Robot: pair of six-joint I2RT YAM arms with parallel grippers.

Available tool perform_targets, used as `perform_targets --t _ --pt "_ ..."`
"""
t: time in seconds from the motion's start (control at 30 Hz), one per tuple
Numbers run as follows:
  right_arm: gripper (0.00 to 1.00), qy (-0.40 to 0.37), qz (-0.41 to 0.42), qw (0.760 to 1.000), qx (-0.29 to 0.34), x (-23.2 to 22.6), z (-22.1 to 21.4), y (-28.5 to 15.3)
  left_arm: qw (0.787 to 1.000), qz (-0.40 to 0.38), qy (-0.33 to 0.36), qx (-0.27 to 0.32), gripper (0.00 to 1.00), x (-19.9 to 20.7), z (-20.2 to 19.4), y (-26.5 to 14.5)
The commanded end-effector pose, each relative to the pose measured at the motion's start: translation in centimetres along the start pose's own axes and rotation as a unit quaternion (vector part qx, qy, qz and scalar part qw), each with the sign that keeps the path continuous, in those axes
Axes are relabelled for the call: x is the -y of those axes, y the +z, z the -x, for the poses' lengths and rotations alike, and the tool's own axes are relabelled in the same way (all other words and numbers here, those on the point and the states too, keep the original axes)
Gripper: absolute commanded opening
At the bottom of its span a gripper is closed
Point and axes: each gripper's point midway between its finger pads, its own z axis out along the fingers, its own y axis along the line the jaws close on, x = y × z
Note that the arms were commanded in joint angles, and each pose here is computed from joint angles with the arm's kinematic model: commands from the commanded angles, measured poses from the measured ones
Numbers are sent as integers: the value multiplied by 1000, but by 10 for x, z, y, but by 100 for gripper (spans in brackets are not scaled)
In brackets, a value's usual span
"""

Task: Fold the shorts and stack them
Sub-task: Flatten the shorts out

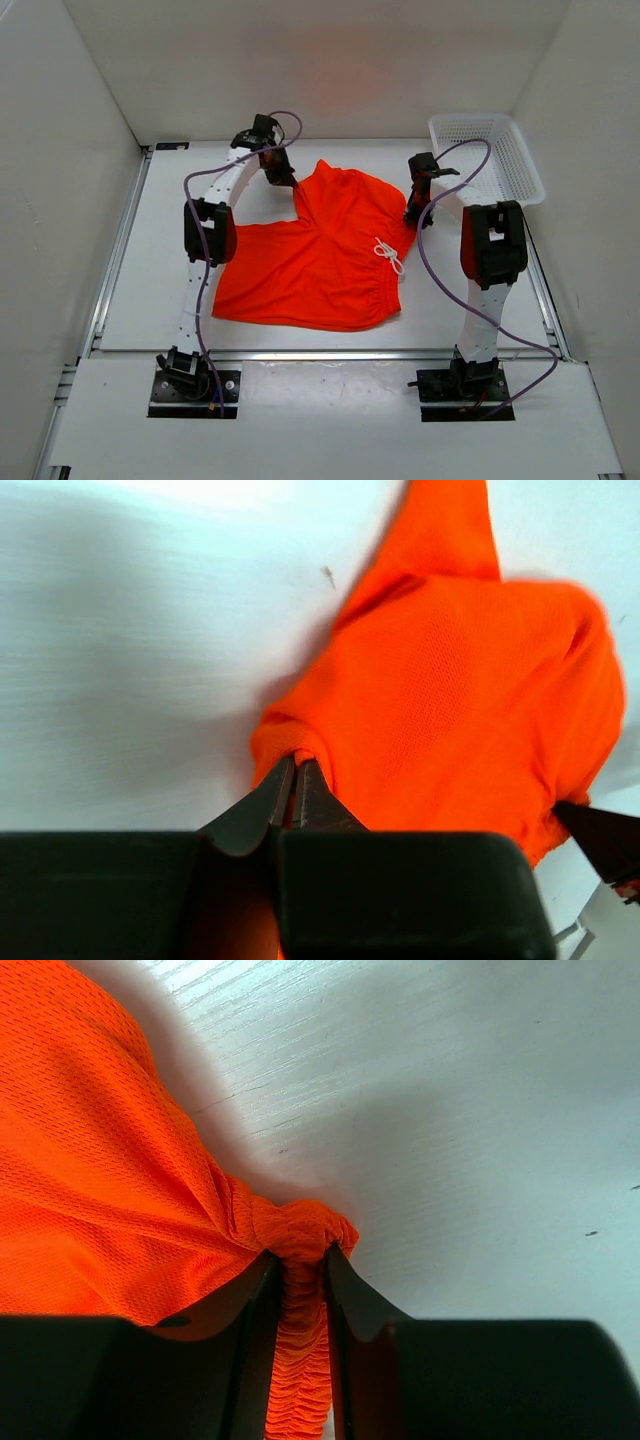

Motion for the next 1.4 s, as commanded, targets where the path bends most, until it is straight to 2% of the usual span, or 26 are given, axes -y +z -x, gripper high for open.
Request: perform_targets --t 0.0,0.03,0.07,0.13,0.2,0.27,0.33,0.43,0.5,0.53,0.57,0.6,0.63,0.67,0.7,0.73,0.8,0.87,0.93,0.97,1.0,1.1,1.13,1.2,1.3,1.37 --pt "25 -12 9 1000 23 -5 13 -21 990 -19 6 142 10 7 88 -117" --pt "25 -11 8 999 30 -4 16 -25 988 -24 4 150 10 7 94 -128" --pt "21 -11 10 999 34 -5 18 -29 986 -34 5 166 10 11 101 -149" --pt "15 -10 17 999 35 -8 20 -31 985 -32 -5 170 10 0 104 -164" --pt "6 -14 27 999 42 -13 26 -35 983 -37 -1 178 10 1 104 -183" --pt "1 -14 33 999 38 -15 25 -36 987 -22 2 160 10 -13 92 -180" --pt "1 -14 37 999 35 -18 25 -34 987 -13 -3 160 10 -26 87 -193" --pt "1 -14 43 998 37 -21 27 -32 991 17 -4 134 10 -50 70 -179" --pt "1 -14 52 998 33 -25 28 -31 993 31 -5 114 56 -67 62 -166" --pt "3 -20 55 998 31 -28 28 -29 994 36 -9 103 78 -71 56 -163" --pt "11 -20 60 998 28 -29 27 -30 995 42 -14 88 93 -77 48 -156" --pt "25 -26 68 997 30 -32 30 -32 995 54 -21 84 100 -87 45 -153" --pt "58 -31 72 997 28 -34 29 -33 994 70 -25 77 100 -94 41 -152" --pt "73 -31 72 997 28 -34 29 -33 993 76 -25 82 100 -95 40 -157" --pt "79 -34 82 995 40 -39 32 -46 992 97 -29 77 100 -105 32 -155" --pt "81 -43 78 995 43 -38 28 -49 990 104 -27 90 100 -104 32 -170" --pt "83 -45 88 993 67 -40 32 -70 985 140 -51 83 97 -121 12 -173" --pt "83 -46 88 993 61 -36 16 -77 980 153 -75 103 91 -131 4 -197" --pt "86 -53 103 991 70 -40 1 -99 971 188 -127 71 91 -166 -37 -194" --pt "86 -52 118 990 57 -38 -20 -105 968 188 -142 81 91 -171 -46 -206" --pt "88 -60 131 988 48 -44 -37 -109 959 214 -179 43 91 -200 -84 -199" --pt "93 -66 163 984 -8 -47 -102 -109 947 225 -228 33 95 -222 -121 -202" --pt "95 -67 184 980 -33 -52 -122 -111 940 239 -245 6 96 -234 -148 -198" --pt "96 -59 196 976 -70 -53 -162 -111 936 241 -255 -6 100 -241 -162 -194" --pt "98 -50 230 967 -97 -67 -190 -111 936 231 -263 -17 100 -246 -168 -176" --pt "98 -51 250 962 -96 -78 -189 -113 936 226 -268 -14 100 -247 -162 -168"
